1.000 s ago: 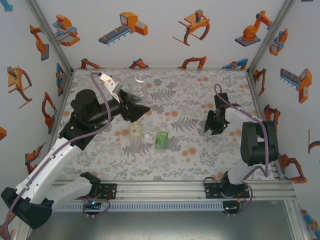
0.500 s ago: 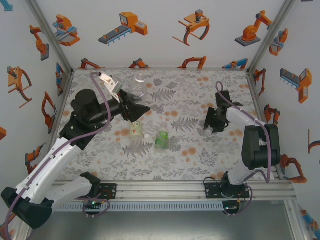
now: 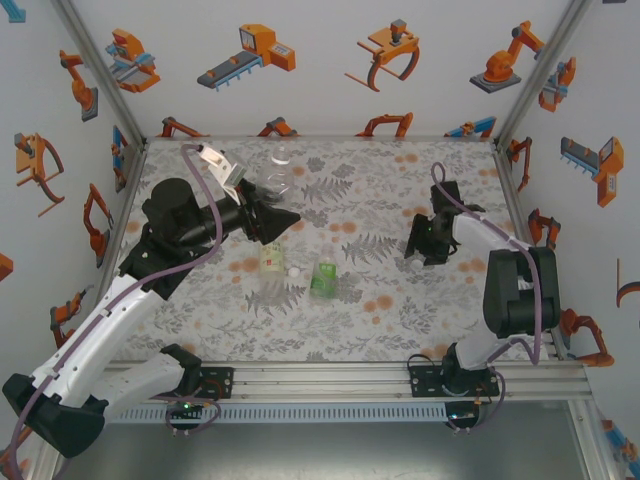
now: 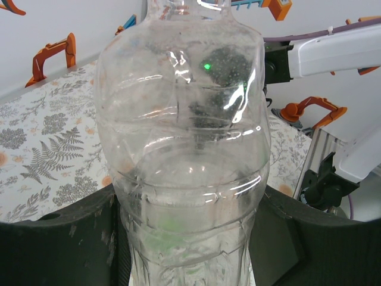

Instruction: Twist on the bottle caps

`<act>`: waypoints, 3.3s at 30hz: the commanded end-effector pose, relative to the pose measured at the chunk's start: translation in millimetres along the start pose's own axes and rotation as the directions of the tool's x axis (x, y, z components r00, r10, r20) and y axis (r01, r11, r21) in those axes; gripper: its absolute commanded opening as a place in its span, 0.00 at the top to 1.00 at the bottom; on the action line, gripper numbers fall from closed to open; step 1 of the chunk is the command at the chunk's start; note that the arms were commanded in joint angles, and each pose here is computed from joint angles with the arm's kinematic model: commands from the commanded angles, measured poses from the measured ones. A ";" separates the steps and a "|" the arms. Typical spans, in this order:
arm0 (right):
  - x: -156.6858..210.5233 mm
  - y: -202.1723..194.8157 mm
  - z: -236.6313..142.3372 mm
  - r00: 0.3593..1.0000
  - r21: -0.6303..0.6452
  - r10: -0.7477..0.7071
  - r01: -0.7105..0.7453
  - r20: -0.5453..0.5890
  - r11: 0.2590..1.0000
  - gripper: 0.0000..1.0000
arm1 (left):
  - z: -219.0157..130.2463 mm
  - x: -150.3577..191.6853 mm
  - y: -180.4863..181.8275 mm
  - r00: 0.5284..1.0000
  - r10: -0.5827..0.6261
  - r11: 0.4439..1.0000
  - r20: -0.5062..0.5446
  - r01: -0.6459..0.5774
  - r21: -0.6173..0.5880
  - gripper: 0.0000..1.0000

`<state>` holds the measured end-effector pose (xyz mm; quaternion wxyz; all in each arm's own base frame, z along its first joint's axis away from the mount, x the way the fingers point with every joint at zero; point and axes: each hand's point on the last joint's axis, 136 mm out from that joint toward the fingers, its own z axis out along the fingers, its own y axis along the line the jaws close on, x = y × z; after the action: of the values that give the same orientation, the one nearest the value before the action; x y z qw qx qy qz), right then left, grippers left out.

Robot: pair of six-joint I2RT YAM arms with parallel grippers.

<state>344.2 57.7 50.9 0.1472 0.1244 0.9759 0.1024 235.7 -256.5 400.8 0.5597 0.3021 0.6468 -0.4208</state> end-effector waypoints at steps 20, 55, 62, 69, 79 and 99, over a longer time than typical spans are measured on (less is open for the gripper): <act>8.3 -1.7 20.7 0.999 0.011 0.008 -0.008 -0.050 1.000 0.54 | 1.6 -7.0 2.1 1.000 0.025 1.000 0.020 -0.024 -0.004 1.00; 11.3 6.7 -1.3 0.999 0.042 -0.040 0.041 -0.025 0.998 0.53 | -0.2 -7.2 1.6 1.000 0.018 1.000 0.022 -0.018 -0.003 1.00; 14.1 5.5 5.7 0.998 0.043 -0.039 0.041 -0.041 0.998 0.53 | 0.4 -7.8 1.8 1.000 0.018 1.000 0.025 -0.018 -0.002 1.00; 19.0 3.1 13.5 0.998 0.045 -0.036 0.039 -0.057 0.998 0.53 | -0.3 -6.7 2.0 1.000 0.017 1.000 0.022 -0.016 -0.005 1.00; 24.7 -0.2 23.4 0.997 0.049 -0.032 0.035 -0.075 0.998 0.54 | 0.0 -8.3 1.6 0.999 0.019 1.000 0.026 -0.019 -0.003 1.00; -11.1 14.2 -9.4 0.998 0.046 -0.063 0.062 0.016 0.997 0.56 | 2.5 -11.7 1.0 0.999 0.019 1.000 0.030 -0.019 0.006 1.00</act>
<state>348.7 68.2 50.7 0.1407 0.1050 0.9808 0.0849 240.2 -259.1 395.1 0.5538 0.3016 0.6531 -0.4193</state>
